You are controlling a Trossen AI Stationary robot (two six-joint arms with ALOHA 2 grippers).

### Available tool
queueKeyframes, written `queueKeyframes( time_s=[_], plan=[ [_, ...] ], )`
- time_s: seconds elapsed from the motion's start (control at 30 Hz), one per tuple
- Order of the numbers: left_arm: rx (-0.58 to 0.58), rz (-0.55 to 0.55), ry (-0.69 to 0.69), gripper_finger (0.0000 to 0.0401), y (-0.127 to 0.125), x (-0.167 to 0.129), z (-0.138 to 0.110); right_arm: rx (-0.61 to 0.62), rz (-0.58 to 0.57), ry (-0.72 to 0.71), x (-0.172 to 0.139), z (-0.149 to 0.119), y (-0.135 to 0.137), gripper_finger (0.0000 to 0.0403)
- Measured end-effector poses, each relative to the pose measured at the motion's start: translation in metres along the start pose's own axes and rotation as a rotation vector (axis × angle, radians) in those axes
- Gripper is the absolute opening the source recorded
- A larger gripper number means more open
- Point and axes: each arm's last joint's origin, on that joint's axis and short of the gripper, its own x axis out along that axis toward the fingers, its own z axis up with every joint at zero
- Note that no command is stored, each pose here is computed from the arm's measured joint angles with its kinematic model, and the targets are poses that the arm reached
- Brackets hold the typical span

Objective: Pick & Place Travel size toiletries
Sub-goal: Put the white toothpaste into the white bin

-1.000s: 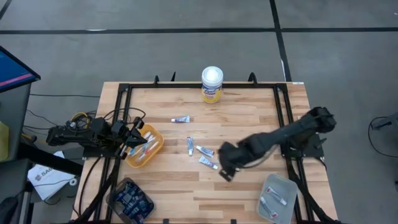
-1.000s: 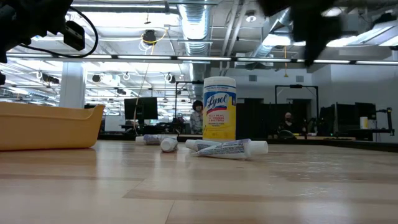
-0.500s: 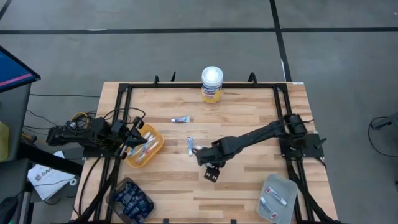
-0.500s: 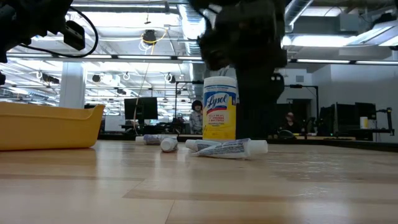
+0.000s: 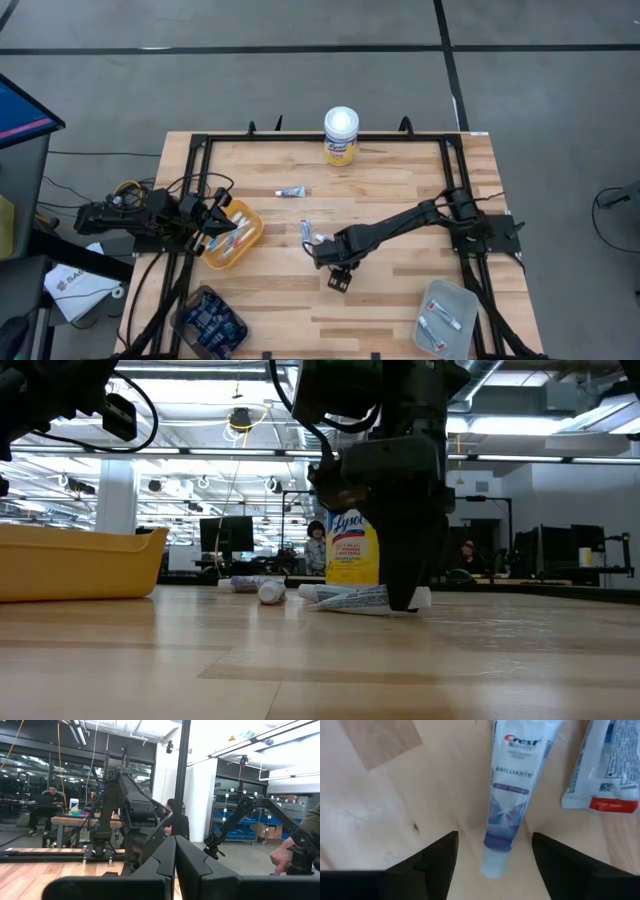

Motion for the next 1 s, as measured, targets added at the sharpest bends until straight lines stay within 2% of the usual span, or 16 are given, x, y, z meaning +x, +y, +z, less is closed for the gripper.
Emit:
queueKeyframes(
  time_s=[0.1,0.33,0.47,0.73,0.9,1.0],
  plan=[
    [0.0,0.0,0.0,0.0002,0.0,0.0,0.0,0.005,-0.005,0.004,0.0,0.001,-0.002,0.0219],
    [0.0,0.0,-0.001,0.0002,0.0,0.0,0.0,0.0,-0.007,0.01,0.0,0.001,-0.004,0.0112],
    [0.0,-0.001,-0.001,0.0002,0.0,0.0,0.0,-0.007,-0.006,0.011,0.0,0.001,-0.004,0.0071],
    [0.0,-0.001,-0.001,0.0002,0.0,0.0,0.0,-0.011,0.001,0.004,-0.006,0.0,-0.003,0.0057],
    [0.0,-0.001,-0.001,0.0002,0.0,0.0,0.0,0.001,0.045,-0.067,-0.048,-0.009,0.001,0.0056],
    [0.0,-0.001,-0.001,0.0002,0.0,0.0,0.0,0.042,0.023,-0.109,-0.082,-0.025,0.002,0.0056]
  ],
)
